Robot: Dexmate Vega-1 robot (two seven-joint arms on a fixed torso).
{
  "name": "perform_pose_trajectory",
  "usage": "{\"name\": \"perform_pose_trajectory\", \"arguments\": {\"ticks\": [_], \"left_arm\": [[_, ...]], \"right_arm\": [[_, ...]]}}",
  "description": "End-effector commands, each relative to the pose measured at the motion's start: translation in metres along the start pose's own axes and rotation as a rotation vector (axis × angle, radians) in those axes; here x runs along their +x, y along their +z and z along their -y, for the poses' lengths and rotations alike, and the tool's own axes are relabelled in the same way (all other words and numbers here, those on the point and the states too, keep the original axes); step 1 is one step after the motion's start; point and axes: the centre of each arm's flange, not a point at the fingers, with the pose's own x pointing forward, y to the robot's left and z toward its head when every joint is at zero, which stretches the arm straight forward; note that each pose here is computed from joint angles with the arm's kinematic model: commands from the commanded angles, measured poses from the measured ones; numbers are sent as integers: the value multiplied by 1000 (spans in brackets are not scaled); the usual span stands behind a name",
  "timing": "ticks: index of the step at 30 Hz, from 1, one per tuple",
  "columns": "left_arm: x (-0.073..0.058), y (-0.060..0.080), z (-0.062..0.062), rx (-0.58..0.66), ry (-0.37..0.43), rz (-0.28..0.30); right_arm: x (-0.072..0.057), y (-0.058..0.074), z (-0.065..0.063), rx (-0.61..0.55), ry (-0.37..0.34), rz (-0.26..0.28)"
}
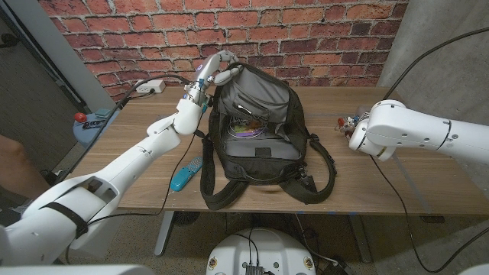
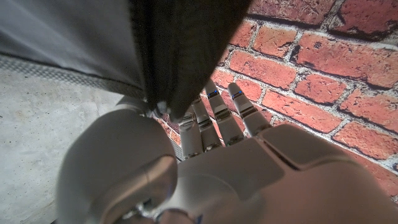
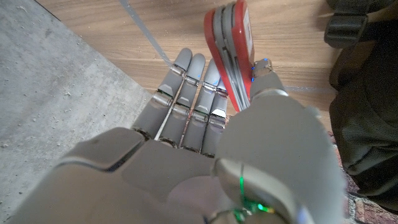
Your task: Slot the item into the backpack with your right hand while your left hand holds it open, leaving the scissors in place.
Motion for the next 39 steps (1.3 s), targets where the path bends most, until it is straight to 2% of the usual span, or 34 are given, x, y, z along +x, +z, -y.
{"name": "perform_pose_trajectory", "arguments": {"ticks": [1,17,39], "left_arm": [[-1,-4,-4,2,22,-5],[2,-7,-1,-13,28,0],[6,-6,5,-24,30,16]], "right_arm": [[-22,3,2,8,0,59],[-48,5,7,47,-5,120],[-82,4,3,94,6,187]]}}
